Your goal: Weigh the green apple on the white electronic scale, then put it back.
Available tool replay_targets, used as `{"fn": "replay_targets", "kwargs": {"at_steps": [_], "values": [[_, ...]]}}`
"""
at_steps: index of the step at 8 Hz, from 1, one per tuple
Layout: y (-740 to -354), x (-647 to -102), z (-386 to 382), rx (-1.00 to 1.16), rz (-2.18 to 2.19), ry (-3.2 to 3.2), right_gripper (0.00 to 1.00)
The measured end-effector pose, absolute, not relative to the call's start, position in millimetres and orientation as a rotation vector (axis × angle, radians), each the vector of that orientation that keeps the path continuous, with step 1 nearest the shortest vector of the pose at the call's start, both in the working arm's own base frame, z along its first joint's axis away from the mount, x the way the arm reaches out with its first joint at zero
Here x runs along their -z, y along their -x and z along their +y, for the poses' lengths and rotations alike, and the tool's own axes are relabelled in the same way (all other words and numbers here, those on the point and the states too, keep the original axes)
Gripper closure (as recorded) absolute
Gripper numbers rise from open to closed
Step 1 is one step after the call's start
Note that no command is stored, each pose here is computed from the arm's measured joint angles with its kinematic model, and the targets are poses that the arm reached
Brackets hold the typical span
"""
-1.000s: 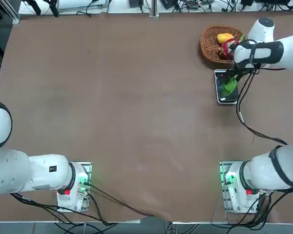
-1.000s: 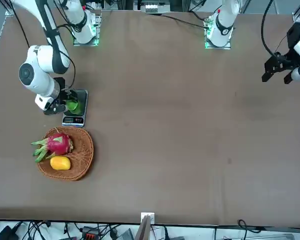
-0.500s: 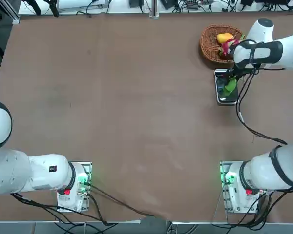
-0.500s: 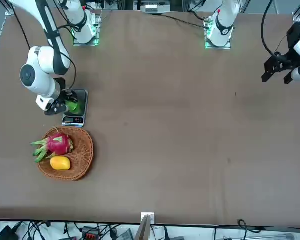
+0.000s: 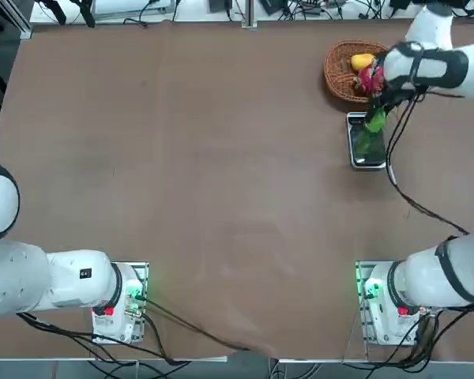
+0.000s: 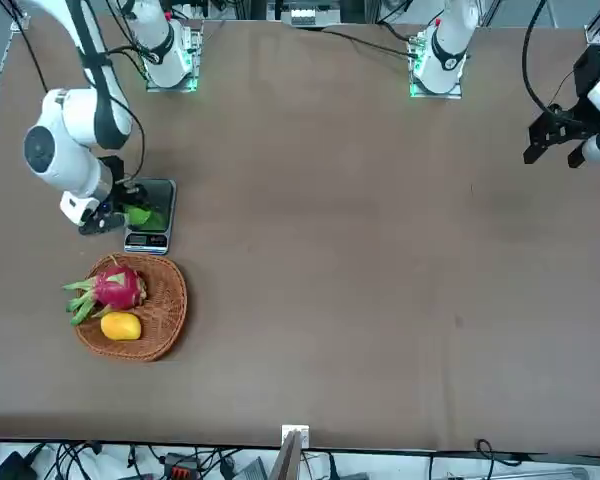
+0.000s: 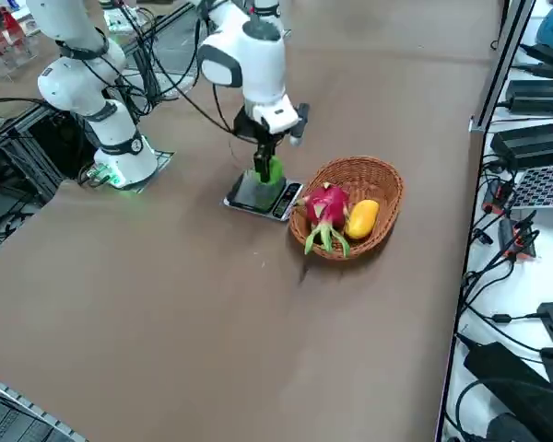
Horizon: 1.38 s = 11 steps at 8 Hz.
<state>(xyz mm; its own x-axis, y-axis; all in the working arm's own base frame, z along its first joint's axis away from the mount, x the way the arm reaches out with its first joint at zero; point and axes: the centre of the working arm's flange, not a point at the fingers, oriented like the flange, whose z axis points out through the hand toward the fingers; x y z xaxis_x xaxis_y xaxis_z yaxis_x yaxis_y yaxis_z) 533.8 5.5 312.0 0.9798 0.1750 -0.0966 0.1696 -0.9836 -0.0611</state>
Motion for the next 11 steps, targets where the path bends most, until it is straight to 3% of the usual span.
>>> {"fn": "replay_targets", "kwargs": {"at_steps": [2, 4, 8, 11], "values": [[-568, -348, 11, -0.071, -0.277, 3.07, 0.33], [-610, -350, 26, -0.012, -0.31, 3.069, 0.33], [-693, -296, 77, 0.031, -0.394, 3.059, 0.33], [-713, -260, 80, 0.017, -0.397, 3.061, 0.33]]}}
